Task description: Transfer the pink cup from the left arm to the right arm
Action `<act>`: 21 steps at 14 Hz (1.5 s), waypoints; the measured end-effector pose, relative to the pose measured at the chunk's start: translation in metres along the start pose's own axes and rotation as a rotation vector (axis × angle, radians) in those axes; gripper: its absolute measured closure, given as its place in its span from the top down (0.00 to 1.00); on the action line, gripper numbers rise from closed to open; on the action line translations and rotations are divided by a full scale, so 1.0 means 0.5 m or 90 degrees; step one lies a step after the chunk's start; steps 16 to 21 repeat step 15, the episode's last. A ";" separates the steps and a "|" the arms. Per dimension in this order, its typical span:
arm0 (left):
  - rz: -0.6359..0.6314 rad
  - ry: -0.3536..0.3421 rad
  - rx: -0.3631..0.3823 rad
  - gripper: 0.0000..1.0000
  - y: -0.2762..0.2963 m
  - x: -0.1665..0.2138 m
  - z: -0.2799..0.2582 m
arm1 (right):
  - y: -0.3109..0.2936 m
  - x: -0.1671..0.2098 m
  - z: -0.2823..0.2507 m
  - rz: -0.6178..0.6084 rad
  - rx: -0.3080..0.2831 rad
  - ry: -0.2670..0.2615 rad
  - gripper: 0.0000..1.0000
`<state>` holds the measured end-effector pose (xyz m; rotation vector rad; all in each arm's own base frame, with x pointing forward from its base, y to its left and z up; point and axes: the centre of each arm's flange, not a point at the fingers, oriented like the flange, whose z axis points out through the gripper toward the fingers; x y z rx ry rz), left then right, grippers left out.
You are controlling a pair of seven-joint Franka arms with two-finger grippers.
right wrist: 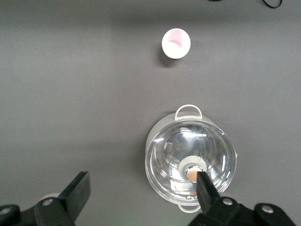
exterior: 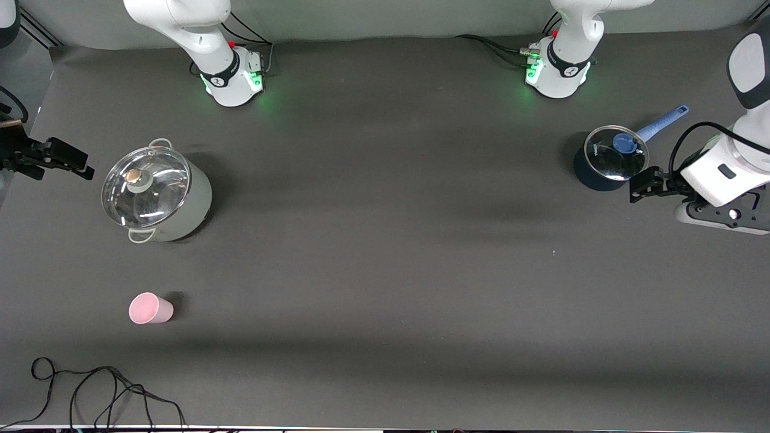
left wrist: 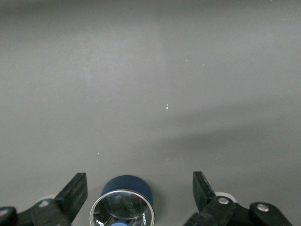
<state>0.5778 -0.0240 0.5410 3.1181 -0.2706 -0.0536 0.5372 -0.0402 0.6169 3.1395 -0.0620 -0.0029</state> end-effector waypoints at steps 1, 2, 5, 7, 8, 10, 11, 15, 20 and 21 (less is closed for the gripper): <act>-0.003 -0.007 -0.001 1.00 -0.006 -0.003 0.003 | -0.003 -0.001 -0.001 -0.002 0.000 -0.001 1.00; -0.004 -0.010 -0.002 1.00 -0.009 -0.003 0.005 | -0.008 -0.003 -0.002 -0.005 0.000 -0.003 1.00; -0.004 -0.014 -0.002 1.00 -0.009 -0.004 0.007 | -0.017 -0.006 -0.003 -0.010 0.000 -0.006 1.00; -0.003 -0.020 -0.003 1.00 -0.008 -0.006 0.009 | -0.018 -0.006 -0.003 -0.011 0.000 -0.006 1.00; -0.003 -0.022 -0.003 1.00 -0.008 -0.007 0.009 | -0.018 -0.006 -0.002 -0.011 0.000 -0.007 1.00; -0.003 -0.022 -0.003 1.00 -0.008 -0.007 0.009 | -0.018 -0.009 0.001 -0.011 0.000 -0.018 1.00; -0.003 -0.022 -0.003 1.00 -0.008 -0.007 0.009 | -0.018 -0.010 0.003 -0.011 0.001 -0.021 1.00; -0.003 -0.022 -0.003 1.00 -0.008 -0.007 0.009 | -0.018 -0.011 0.003 -0.012 0.001 -0.023 1.00; -0.003 -0.022 -0.003 1.00 -0.008 -0.007 0.009 | -0.018 -0.011 0.003 -0.012 0.001 -0.023 1.00; -0.003 -0.022 -0.003 1.00 -0.008 -0.007 0.009 | -0.018 -0.011 0.003 -0.012 0.001 -0.023 1.00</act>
